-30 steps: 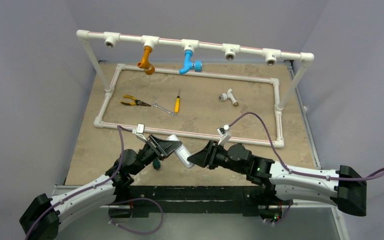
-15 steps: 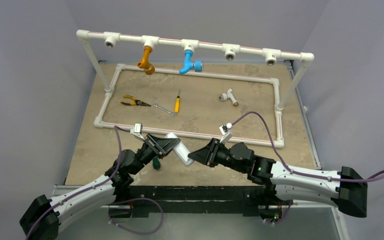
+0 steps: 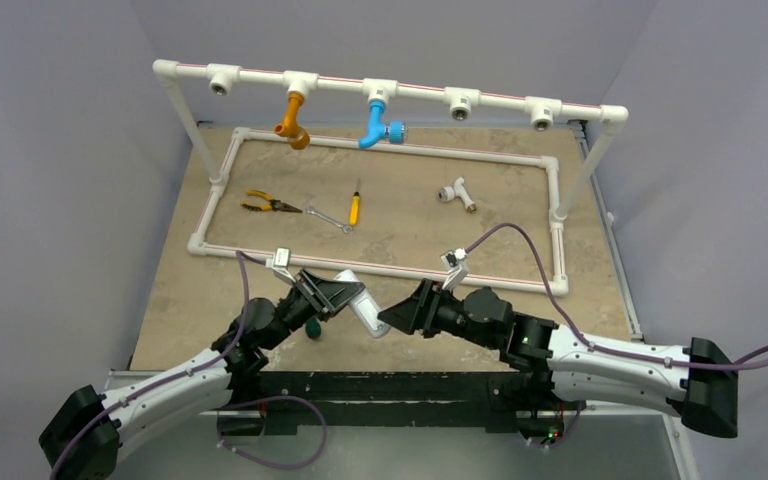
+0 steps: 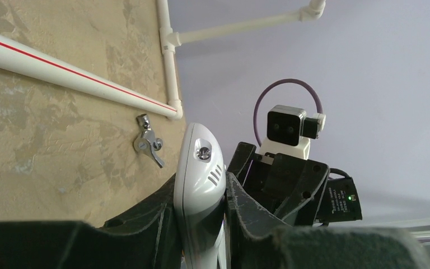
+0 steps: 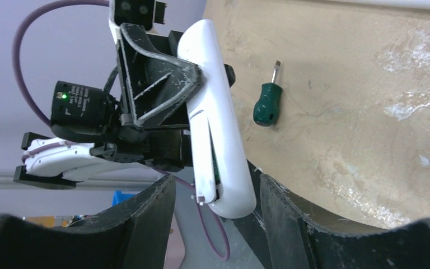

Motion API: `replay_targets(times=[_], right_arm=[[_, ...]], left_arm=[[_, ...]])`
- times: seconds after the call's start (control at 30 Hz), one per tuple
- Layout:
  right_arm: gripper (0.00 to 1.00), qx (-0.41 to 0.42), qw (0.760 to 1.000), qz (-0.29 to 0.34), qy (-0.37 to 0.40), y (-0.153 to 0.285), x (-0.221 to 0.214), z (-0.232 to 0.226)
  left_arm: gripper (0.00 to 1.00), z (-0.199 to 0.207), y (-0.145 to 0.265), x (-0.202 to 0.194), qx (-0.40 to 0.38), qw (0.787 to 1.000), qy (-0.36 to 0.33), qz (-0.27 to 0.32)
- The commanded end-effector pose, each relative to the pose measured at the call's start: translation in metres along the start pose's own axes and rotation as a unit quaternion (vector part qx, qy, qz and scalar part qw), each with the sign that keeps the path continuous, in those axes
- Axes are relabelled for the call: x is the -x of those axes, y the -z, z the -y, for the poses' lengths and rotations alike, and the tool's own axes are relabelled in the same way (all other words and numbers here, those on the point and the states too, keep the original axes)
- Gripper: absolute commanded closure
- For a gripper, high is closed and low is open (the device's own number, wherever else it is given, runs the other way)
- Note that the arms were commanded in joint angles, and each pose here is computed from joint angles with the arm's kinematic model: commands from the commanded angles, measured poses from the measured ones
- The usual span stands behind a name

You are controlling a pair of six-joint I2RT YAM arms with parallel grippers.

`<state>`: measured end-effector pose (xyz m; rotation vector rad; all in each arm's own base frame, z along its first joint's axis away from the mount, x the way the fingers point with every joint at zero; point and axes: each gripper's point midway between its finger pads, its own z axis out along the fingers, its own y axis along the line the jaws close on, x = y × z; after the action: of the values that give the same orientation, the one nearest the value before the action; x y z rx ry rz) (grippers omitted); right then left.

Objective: Load the batteries into the remote control
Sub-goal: Load the battery cover into the remote control.

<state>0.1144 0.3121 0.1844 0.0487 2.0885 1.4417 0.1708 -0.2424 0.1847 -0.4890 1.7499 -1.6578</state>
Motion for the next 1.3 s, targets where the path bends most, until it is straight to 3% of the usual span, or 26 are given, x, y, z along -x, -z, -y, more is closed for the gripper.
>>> replay_targets(times=[0.0,0.3,0.6,0.83,1.1,1.27], right_arm=[[0.42,0.025,0.999,0.027,0.013,0.004,0.014,-0.016],[0.28,0.022,1.000,0.005,0.009,-0.002,0.003,-0.011],[0.27,0.077,0.997,0.022,-0.020,-0.002,0.007,-0.026],[0.36,0.081,0.996,0.022,-0.020,-0.001,0.007,-0.026],[0.37,0.071,0.997,-0.001,-0.015,-0.007,-0.002,-0.023],[0.49,0.070,0.997,-0.009,-0.014,-0.011,-0.005,-0.023]], left_arm=[[1.00,0.032,-0.003,0.004,-0.045,0.999,-0.007,0.003],[1.00,0.042,-0.004,0.003,-0.057,0.998,-0.002,-0.003],[1.00,0.049,-0.003,0.004,-0.067,0.998,0.012,-0.003],[1.00,0.050,-0.004,0.004,-0.066,0.998,0.012,-0.003],[1.00,0.049,-0.003,0.004,-0.065,0.998,0.012,-0.003],[1.00,0.049,-0.003,0.004,-0.065,0.998,0.012,-0.003]])
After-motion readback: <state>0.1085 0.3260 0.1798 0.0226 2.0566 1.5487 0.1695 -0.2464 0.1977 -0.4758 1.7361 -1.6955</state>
